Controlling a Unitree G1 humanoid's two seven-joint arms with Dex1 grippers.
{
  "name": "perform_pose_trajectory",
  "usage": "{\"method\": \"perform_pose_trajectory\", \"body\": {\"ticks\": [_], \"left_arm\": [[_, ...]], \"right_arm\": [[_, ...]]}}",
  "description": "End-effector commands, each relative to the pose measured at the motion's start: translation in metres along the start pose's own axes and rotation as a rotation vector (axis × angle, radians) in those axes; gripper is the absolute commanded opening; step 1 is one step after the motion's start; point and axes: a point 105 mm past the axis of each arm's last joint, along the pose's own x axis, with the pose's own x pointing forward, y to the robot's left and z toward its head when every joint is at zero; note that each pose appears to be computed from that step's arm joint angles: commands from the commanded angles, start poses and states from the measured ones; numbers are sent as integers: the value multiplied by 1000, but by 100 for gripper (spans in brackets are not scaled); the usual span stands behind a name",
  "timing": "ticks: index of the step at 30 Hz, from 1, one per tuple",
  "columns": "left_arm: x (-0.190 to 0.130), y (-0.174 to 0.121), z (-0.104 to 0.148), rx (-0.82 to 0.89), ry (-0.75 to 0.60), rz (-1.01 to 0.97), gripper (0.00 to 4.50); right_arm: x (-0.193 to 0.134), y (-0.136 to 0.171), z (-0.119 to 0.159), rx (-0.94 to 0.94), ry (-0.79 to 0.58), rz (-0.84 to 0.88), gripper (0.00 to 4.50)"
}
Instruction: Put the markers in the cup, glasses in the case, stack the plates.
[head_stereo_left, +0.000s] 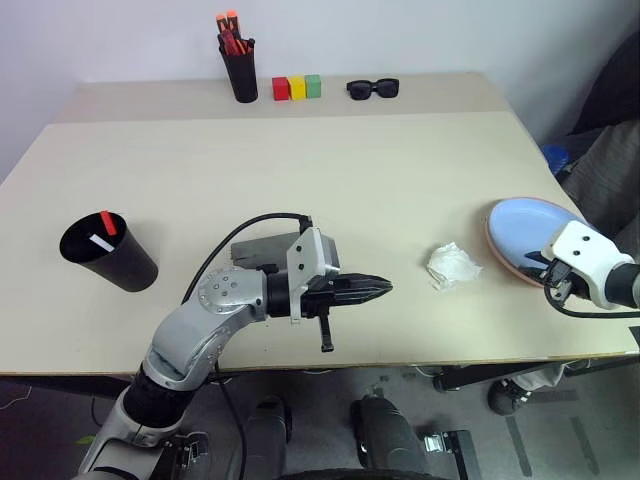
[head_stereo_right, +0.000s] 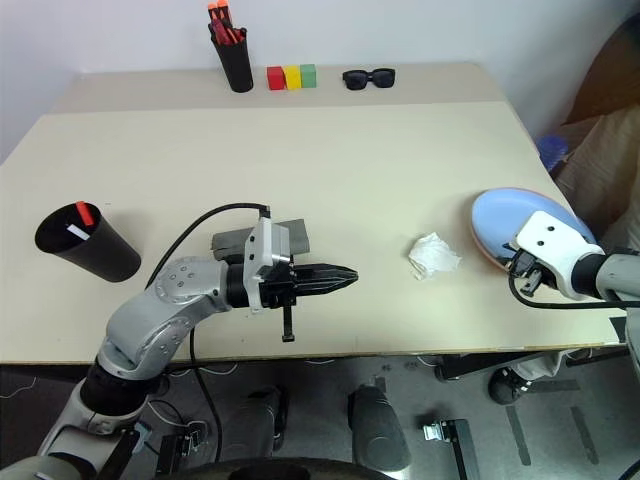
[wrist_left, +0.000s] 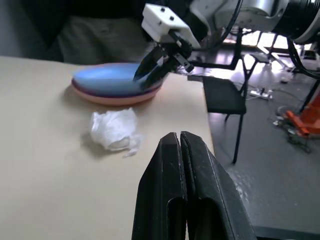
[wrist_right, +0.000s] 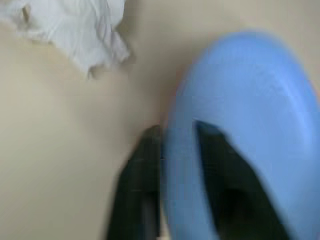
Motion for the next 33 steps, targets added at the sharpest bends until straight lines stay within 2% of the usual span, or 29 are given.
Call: {"method": "perform_pose_trajectory", "body": {"ticks": [1,2,5,8,13,17,20,25,29,33], "left_arm": [[3,-3,8,45,-30,-22,0],[2,-1,7,44,-28,-11,0],[-5,7,0,48,3,47,0],[-12,12,-6,50,32,89,0],[-23,15,-11,54,62,139,0],[-28,16,-13,46,64,180,0],[-30,13,-13,26,54,199,0],[-36,10,-20,14,75,225,0],[-41,16,-20,11,69,268,0],[-52,28,-21,6,63,369,0]], "right_arm": [[-10,-4,28,-36,-93,-57,298],[-10,-1,35,-36,-123,-47,347],[-4,19,58,0,-226,35,347],[8,32,67,-12,-252,73,347],[34,47,57,17,-208,115,347],[50,45,31,43,-103,93,347],[51,36,33,91,-128,60,264],[37,30,46,53,-196,46,1],[20,7,50,56,-200,-42,1],[1,-34,30,97,-131,-194,1]]}}
